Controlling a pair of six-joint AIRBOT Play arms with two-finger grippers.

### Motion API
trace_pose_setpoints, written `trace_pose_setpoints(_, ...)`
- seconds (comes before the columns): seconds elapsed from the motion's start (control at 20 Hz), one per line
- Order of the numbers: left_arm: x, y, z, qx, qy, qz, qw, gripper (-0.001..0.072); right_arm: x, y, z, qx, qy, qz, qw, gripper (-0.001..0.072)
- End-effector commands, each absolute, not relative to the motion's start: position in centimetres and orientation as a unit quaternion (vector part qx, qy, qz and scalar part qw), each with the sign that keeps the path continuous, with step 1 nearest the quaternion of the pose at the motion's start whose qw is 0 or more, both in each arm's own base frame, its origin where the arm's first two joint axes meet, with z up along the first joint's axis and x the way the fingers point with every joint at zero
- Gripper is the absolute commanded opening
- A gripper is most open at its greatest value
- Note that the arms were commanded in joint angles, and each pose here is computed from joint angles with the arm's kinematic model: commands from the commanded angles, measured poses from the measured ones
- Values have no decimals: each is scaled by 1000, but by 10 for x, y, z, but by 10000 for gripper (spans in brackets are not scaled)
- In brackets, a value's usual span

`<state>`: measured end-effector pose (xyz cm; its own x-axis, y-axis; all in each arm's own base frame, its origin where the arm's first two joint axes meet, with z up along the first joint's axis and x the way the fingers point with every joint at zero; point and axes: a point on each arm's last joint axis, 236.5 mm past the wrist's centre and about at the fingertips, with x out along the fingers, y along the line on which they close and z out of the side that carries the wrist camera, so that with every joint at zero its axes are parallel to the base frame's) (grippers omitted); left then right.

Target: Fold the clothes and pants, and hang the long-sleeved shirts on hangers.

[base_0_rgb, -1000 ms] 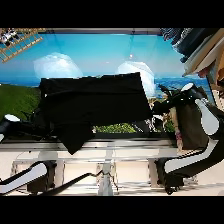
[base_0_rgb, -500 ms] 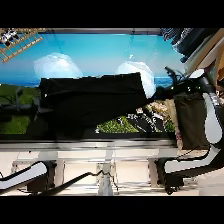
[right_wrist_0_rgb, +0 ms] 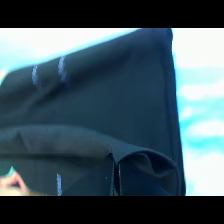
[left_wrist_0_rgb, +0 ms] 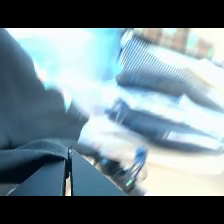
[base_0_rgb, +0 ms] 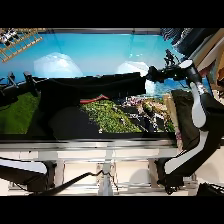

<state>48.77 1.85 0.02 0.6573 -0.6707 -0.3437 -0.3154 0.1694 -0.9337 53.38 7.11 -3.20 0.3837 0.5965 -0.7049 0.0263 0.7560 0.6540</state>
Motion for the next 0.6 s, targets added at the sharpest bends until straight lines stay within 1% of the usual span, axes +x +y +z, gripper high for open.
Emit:
trace_pose_setpoints(0.0,523,40,-23,-683,340,-96,639,6,568,69,-53,320,507,155,785,16)
trace_pose_setpoints(0.2,528,49,-47,-693,335,-72,634,7,573,67,-67,313,511,150,786,20)
trace_pose_setpoints(0.25,531,52,-47,-697,329,-67,634,8,573,67,-67,304,510,156,789,79)
trace_pose_setpoints(0.3,534,55,-45,-704,320,-64,631,13,569,70,-65,287,514,175,789,294)
trace_pose_setpoints(0.35,536,56,-40,-712,311,-67,627,133,561,73,-60,264,521,201,786,496)
trace_pose_setpoints(0.4,538,58,-36,-718,303,-69,623,388,553,73,-58,250,534,211,780,500)
trace_pose_setpoints(0.45,539,59,-29,-718,294,-81,626,569,548,66,-57,239,546,207,776,501)
trace_pose_setpoints(0.55,538,60,-7,-689,268,-136,659,570,535,60,-60,257,571,198,754,499)
